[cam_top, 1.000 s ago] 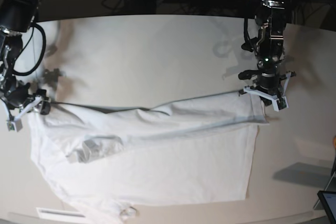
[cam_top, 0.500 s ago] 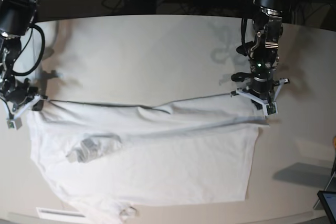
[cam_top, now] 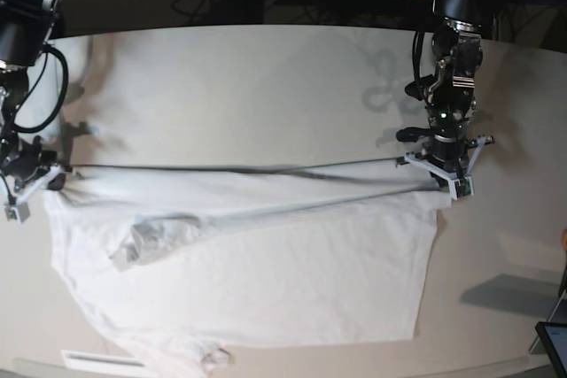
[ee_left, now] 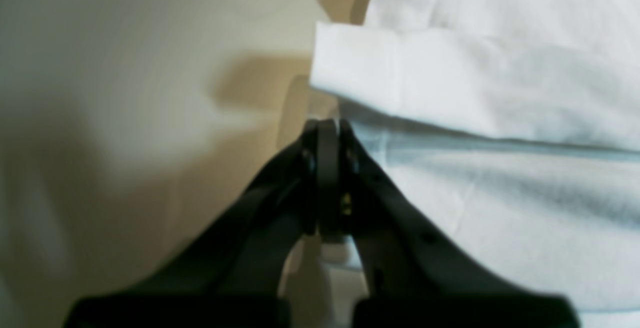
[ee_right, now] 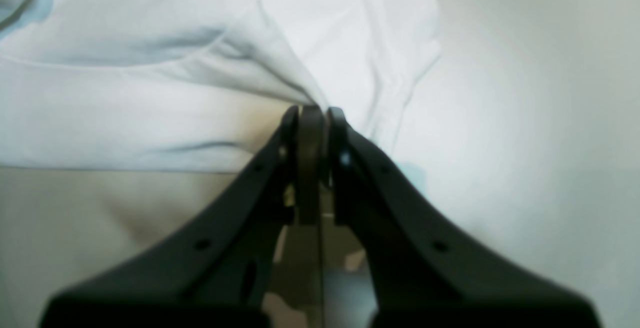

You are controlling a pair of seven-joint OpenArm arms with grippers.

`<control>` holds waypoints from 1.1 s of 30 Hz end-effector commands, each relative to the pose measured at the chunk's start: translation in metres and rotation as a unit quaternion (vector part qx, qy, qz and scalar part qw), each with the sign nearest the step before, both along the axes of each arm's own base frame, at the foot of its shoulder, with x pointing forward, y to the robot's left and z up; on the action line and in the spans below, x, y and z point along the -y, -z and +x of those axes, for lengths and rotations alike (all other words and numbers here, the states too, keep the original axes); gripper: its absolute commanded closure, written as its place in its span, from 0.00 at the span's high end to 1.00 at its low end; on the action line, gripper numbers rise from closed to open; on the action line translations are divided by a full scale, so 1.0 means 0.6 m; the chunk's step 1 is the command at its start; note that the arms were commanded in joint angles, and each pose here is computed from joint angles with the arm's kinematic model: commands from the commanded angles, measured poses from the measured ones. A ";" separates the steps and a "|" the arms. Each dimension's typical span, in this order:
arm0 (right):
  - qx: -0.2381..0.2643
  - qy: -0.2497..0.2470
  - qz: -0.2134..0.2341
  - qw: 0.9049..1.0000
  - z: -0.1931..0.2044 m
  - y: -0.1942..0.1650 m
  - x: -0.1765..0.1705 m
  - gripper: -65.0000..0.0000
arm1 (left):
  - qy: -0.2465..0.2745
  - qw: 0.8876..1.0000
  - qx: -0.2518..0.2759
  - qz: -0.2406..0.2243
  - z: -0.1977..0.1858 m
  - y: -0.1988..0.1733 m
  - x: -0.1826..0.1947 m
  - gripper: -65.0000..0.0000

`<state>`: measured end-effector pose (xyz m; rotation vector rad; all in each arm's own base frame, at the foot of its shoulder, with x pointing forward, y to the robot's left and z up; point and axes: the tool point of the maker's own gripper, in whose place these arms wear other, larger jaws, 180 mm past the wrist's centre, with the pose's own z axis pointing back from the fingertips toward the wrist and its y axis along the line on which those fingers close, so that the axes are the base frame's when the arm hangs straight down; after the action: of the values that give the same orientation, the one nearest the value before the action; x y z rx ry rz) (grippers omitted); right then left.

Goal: Fold the T-shirt properly
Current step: 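Regrasp the folded shirt edge with both grippers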

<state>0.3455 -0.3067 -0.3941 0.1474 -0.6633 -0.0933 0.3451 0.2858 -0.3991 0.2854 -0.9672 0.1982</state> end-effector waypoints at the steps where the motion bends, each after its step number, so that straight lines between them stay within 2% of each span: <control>1: 0.032 0.002 -0.012 0.999 0.024 -0.036 0.016 0.13 | -0.004 1.000 0.009 0.010 0.008 -0.017 -0.014 0.00; 5: 0.050 -0.003 -0.022 0.999 0.034 -0.058 0.016 0.41 | -0.004 1.000 0.014 0.010 0.011 -0.023 -0.013 0.00; 7: 0.071 -0.010 -0.032 0.997 0.043 -0.082 0.012 0.50 | -0.003 1.000 0.017 0.014 0.012 -0.029 -0.018 0.00; 8: 0.083 -0.014 -0.037 0.996 0.047 -0.096 0.008 0.50 | -0.001 1.000 0.021 0.012 0.013 -0.034 -0.015 0.00; 13: 0.131 -0.042 -0.063 0.989 0.050 -0.153 -0.016 0.50 | 0.027 0.997 0.068 0.001 0.012 -0.091 0.022 0.00; 20: 0.118 -0.076 -0.065 0.988 0.011 -0.154 -0.080 0.50 | 0.055 0.995 0.082 -0.023 -0.028 -0.129 0.072 0.00; 26: 0.115 -0.078 -0.045 0.989 0.003 -0.140 -0.107 0.50 | 0.053 0.993 0.102 -0.029 -0.014 -0.149 0.077 0.00; 28: 0.115 -0.078 -0.037 0.990 0.003 -0.137 -0.116 0.45 | 0.047 0.993 0.100 -0.030 -0.008 -0.145 0.074 0.00; 33: 0.113 -0.078 -0.038 0.990 0.001 -0.135 -0.114 0.25 | 0.041 0.997 0.056 -0.047 -0.021 -0.113 0.079 0.00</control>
<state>0.3367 -0.2361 -0.3305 0.1417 -0.8174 0.0888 0.3247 0.2346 -0.3464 0.1375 -1.0207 0.1992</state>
